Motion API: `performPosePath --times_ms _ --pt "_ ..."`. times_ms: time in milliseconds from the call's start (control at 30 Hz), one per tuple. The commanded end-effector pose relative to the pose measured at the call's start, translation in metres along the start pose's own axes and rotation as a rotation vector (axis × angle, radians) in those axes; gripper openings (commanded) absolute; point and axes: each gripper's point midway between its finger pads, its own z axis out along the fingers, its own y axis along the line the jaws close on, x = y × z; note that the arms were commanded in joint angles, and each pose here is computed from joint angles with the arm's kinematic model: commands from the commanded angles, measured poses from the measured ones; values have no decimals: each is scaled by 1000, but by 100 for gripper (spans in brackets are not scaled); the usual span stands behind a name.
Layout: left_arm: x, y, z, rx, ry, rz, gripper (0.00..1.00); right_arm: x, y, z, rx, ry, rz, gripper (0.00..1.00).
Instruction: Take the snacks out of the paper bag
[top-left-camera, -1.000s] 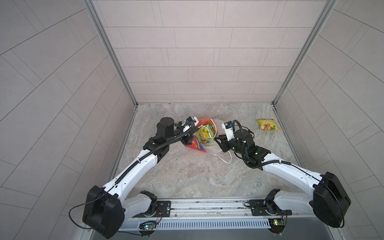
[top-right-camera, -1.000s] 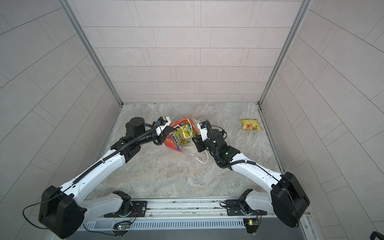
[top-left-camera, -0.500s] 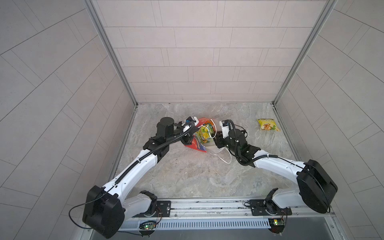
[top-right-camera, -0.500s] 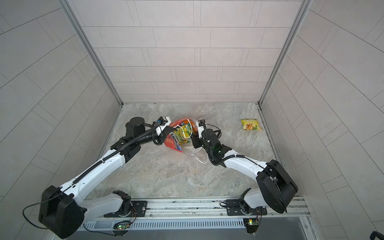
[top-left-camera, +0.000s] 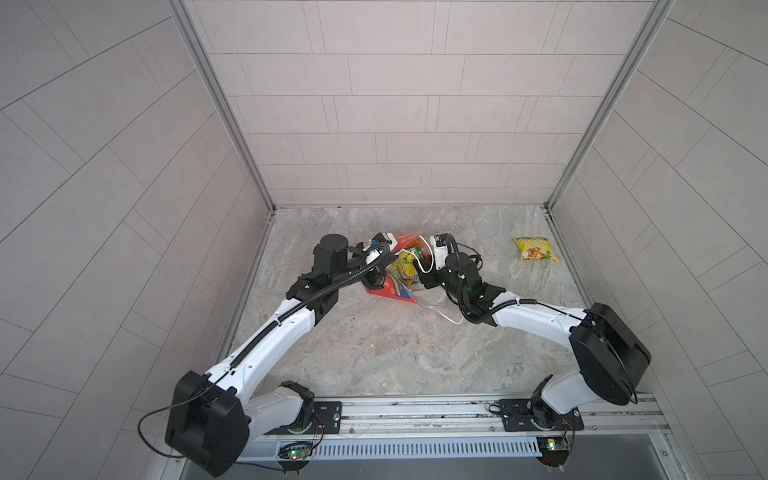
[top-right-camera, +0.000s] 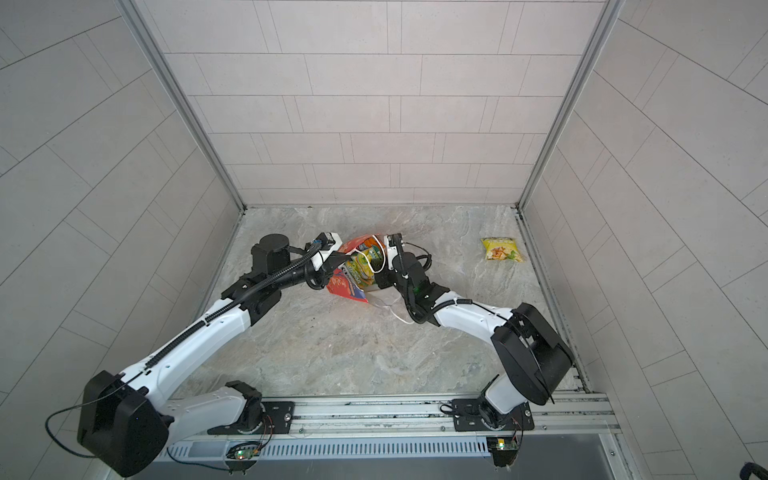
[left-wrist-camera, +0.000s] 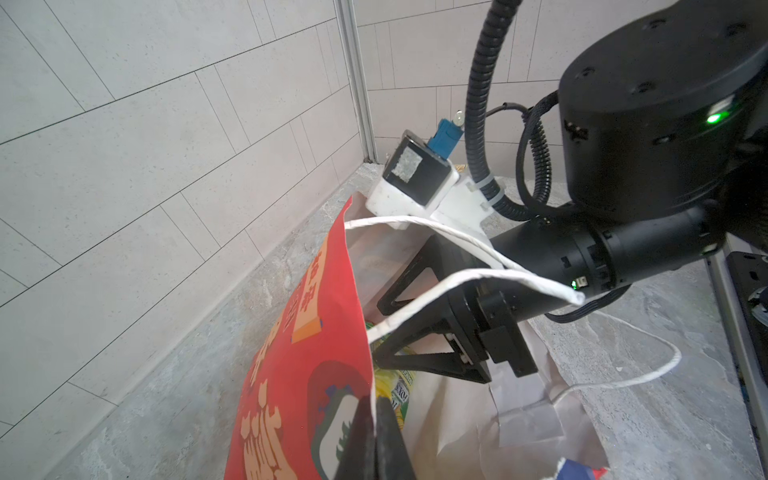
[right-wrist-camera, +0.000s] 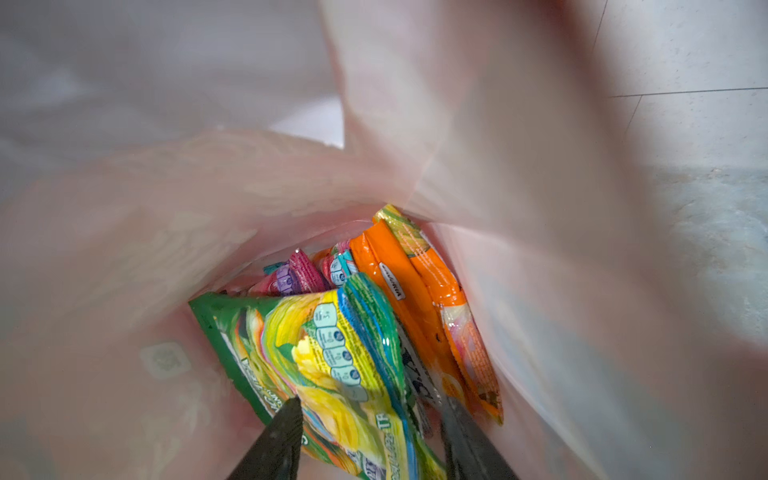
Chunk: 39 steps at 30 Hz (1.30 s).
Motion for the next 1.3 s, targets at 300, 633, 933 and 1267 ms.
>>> performPosePath --times_ms 300,633,933,1267 --pt "-28 1 -4 2 -75 49 0 -1 9 2 -44 -40 6 55" --pt "-29 12 1 -42 -72 15 0 -2 25 -55 -106 -89 -148 54" --pt "-28 12 2 -41 -71 12 0 17 40 -32 -142 -19 -89 43" --pt "-27 11 1 -40 -70 17 0 -7 35 -10 -130 -49 17 44"
